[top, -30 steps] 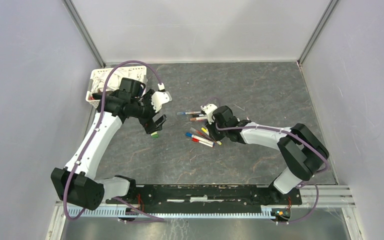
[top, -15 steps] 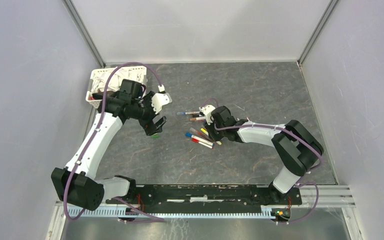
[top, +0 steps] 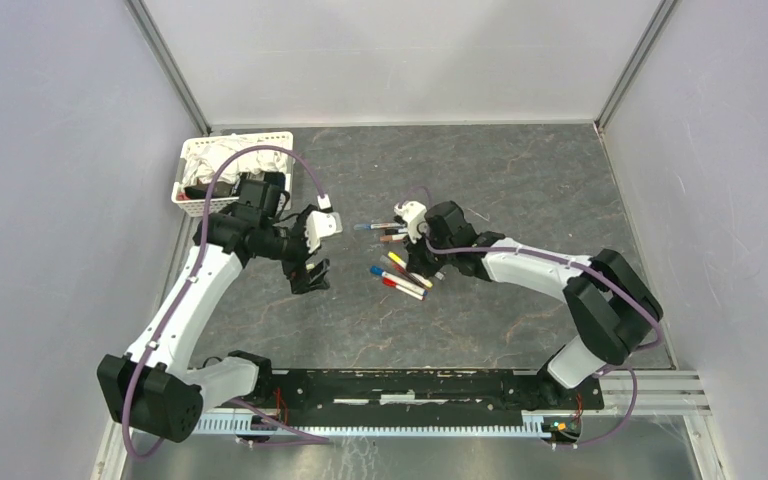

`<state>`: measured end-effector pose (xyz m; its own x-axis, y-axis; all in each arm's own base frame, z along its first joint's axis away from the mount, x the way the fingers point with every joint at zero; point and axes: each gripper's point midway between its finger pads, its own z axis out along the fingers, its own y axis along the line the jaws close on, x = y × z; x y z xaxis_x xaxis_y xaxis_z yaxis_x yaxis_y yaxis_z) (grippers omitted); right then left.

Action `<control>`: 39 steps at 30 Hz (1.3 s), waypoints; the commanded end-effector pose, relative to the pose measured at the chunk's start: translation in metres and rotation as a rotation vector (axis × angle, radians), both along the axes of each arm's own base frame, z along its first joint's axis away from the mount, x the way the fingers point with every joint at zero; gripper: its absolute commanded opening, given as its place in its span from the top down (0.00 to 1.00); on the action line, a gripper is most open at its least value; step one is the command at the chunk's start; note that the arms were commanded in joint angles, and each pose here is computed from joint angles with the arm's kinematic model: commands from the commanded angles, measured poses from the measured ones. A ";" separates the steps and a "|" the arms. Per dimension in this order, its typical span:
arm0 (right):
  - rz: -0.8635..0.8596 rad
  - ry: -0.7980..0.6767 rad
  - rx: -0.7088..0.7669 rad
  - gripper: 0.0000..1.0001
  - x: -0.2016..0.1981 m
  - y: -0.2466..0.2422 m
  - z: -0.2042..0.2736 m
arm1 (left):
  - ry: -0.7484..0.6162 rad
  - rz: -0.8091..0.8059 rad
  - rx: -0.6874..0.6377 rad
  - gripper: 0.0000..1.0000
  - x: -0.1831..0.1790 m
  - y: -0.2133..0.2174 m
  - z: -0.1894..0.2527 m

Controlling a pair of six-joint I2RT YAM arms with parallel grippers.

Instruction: Open the pen caps

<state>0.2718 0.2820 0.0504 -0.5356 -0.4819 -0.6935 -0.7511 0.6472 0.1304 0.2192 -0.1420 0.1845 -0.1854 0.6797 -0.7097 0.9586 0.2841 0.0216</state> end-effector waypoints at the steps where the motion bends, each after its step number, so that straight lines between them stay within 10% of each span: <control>1: 0.181 -0.027 0.210 1.00 -0.011 0.042 0.078 | -0.075 -0.178 -0.041 0.00 -0.016 -0.010 -0.001; 18: 0.603 0.258 0.510 1.00 -0.098 0.111 0.135 | -0.246 -0.451 0.062 0.15 -0.023 -0.040 0.003; 32: 0.608 0.294 0.550 1.00 -0.096 0.123 0.140 | -0.195 -0.504 0.099 0.88 -0.039 -0.038 -0.015; 39: 0.605 0.319 0.602 0.56 -0.100 0.126 0.142 | -0.187 -0.480 0.062 0.98 -0.040 -0.044 -0.004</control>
